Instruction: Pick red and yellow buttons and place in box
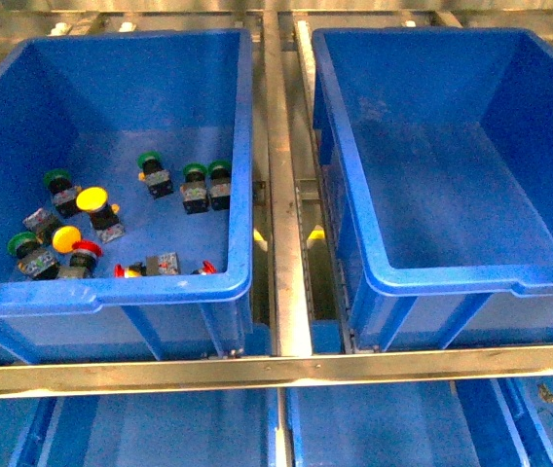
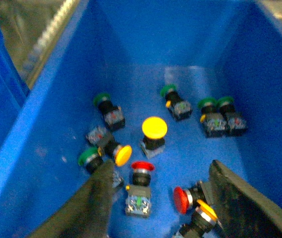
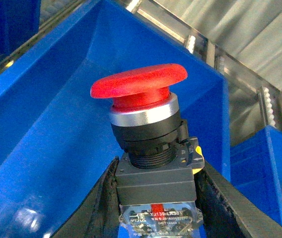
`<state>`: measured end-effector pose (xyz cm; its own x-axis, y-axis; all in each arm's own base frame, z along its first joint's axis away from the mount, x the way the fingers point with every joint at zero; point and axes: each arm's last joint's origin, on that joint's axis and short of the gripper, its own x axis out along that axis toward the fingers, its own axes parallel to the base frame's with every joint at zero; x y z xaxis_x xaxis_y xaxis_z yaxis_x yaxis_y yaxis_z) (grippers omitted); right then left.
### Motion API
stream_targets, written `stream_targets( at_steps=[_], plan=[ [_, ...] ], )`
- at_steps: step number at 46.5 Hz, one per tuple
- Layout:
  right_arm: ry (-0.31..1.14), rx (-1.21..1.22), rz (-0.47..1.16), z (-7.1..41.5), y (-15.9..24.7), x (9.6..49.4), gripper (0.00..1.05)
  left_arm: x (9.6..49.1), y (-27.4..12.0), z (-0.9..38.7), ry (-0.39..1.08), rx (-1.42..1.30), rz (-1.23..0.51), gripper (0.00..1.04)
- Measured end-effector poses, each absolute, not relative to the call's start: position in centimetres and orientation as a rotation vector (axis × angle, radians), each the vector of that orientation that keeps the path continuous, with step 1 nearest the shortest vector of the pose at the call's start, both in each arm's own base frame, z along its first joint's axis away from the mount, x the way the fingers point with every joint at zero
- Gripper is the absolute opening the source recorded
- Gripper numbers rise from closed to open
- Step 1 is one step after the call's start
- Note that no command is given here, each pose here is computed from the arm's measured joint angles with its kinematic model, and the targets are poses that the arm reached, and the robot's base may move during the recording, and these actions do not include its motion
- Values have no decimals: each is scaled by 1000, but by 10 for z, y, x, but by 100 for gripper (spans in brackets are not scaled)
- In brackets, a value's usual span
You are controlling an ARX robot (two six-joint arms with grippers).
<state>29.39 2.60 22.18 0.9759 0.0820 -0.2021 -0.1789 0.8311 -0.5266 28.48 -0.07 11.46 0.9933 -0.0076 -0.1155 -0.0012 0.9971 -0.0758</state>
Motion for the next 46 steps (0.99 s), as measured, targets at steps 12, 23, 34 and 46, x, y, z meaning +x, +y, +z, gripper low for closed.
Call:
stream_targets(
  at_steps=[12,23,34,46],
  plan=[
    [188,-531,122,223,32,282,35,223,2,140,19,-19,14,5],
    [220,-516,92,216,28,277,35,192,1,148,18,-14,4,2],
    [223,-509,79,216,27,275,35,170,0,161,22,-11,3,2],
    [219,-508,86,214,31,276,35,151,0,163,14,-11,3,2]
  ],
)
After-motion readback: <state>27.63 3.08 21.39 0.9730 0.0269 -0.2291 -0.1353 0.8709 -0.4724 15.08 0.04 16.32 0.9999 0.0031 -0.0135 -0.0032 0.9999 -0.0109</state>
